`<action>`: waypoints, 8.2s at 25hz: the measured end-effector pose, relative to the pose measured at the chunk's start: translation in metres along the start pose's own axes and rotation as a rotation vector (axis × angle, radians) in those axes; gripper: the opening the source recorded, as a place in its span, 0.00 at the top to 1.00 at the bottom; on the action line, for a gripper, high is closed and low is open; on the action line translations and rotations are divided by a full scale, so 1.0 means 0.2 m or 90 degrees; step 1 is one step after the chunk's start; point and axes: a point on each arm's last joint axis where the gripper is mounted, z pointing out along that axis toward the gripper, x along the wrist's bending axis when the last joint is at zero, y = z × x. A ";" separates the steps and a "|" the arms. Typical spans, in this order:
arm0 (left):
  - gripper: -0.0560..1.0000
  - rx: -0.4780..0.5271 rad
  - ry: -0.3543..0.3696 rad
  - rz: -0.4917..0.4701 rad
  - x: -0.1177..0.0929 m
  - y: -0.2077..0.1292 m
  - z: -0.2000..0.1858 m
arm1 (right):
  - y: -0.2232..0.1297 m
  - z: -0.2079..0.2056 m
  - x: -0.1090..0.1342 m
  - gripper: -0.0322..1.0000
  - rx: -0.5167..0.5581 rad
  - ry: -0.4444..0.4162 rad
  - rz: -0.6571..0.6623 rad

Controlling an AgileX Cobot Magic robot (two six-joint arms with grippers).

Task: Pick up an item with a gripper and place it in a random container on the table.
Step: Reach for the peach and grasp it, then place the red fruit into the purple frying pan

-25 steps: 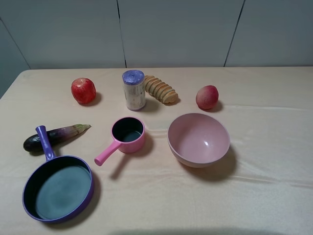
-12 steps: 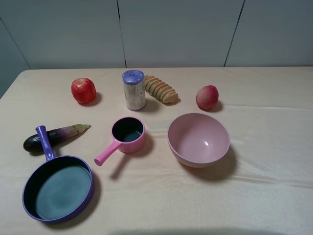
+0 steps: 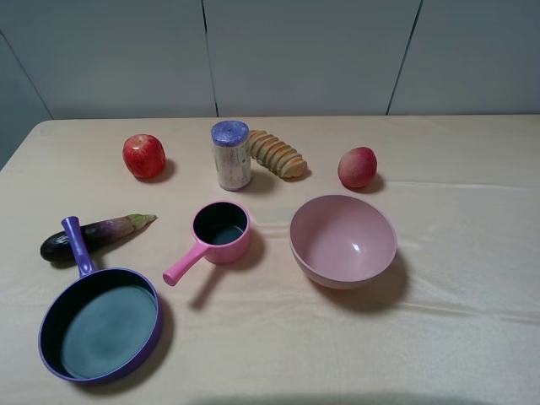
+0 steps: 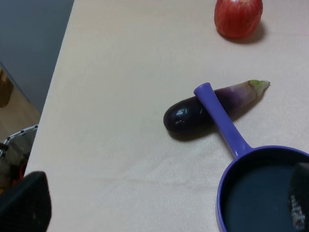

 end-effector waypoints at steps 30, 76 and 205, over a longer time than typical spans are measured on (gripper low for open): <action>0.01 0.026 -0.092 0.060 -0.06 0.06 0.01 | 0.00 0.00 0.00 0.30 0.000 0.000 0.000; 0.05 0.276 -0.345 0.205 -0.91 1.19 0.64 | 0.00 0.00 0.00 0.30 0.000 0.001 0.000; 0.29 0.158 -0.391 0.350 -2.31 0.36 1.97 | 0.00 0.00 0.00 0.30 0.000 0.004 0.002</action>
